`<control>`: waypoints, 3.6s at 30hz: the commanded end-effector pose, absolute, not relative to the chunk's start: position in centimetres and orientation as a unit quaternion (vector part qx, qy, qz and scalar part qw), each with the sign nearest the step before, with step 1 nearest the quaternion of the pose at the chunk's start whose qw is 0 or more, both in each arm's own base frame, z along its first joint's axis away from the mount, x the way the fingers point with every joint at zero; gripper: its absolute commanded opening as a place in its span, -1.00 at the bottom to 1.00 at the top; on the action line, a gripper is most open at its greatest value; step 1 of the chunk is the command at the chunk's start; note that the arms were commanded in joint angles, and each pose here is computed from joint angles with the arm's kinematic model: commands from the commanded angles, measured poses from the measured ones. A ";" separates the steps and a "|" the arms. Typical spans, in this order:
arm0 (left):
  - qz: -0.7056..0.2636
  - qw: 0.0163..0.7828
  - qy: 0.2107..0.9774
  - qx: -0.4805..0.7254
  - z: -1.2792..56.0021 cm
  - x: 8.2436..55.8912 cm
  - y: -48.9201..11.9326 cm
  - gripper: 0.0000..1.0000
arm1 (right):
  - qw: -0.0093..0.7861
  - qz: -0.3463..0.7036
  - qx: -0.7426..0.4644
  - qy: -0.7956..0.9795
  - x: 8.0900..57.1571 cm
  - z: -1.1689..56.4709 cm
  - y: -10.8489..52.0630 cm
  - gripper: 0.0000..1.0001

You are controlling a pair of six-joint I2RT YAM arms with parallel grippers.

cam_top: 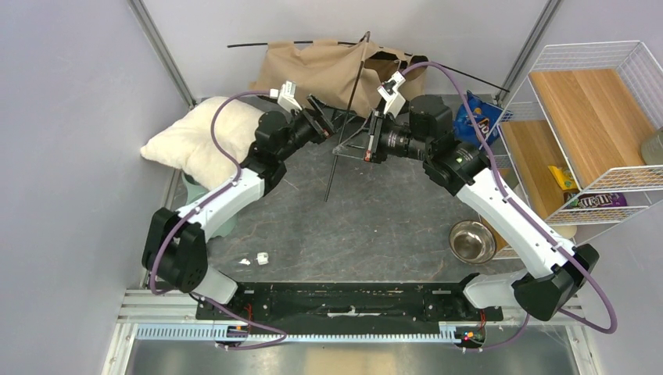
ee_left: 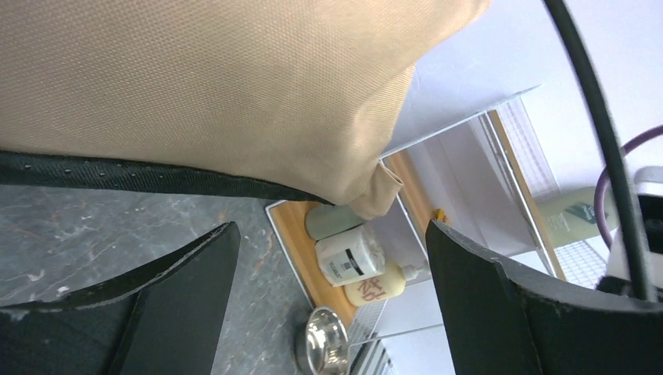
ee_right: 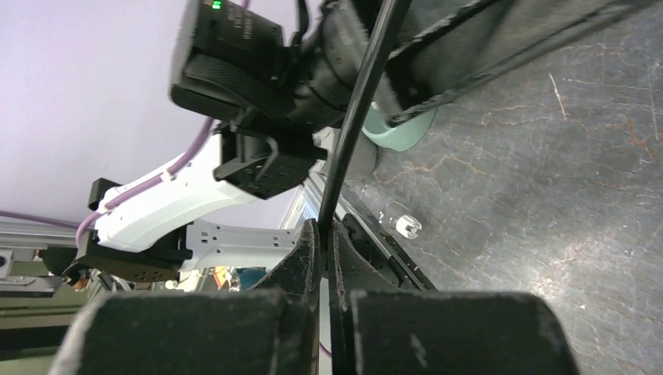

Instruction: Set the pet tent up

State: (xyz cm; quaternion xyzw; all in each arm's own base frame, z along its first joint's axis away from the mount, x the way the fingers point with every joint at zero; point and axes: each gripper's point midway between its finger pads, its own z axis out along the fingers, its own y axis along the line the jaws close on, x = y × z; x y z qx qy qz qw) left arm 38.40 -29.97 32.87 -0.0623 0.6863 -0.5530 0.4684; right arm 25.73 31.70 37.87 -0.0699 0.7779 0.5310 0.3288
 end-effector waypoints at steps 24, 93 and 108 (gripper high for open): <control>-0.617 0.461 0.606 -0.198 35.0 43.3 -32.7 0.27 | 0.346 0.610 -0.056 0.711 26.7 42.7 33.4 -1.00; -0.509 0.344 0.785 0.082 24.0 29.6 -28.7 -0.96 | 0.567 0.446 0.210 0.660 38.7 39.8 24.6 -1.00; -0.469 0.320 0.816 0.110 20.9 28.4 -27.7 -0.96 | 0.591 0.452 0.292 0.601 40.6 42.5 22.7 -1.00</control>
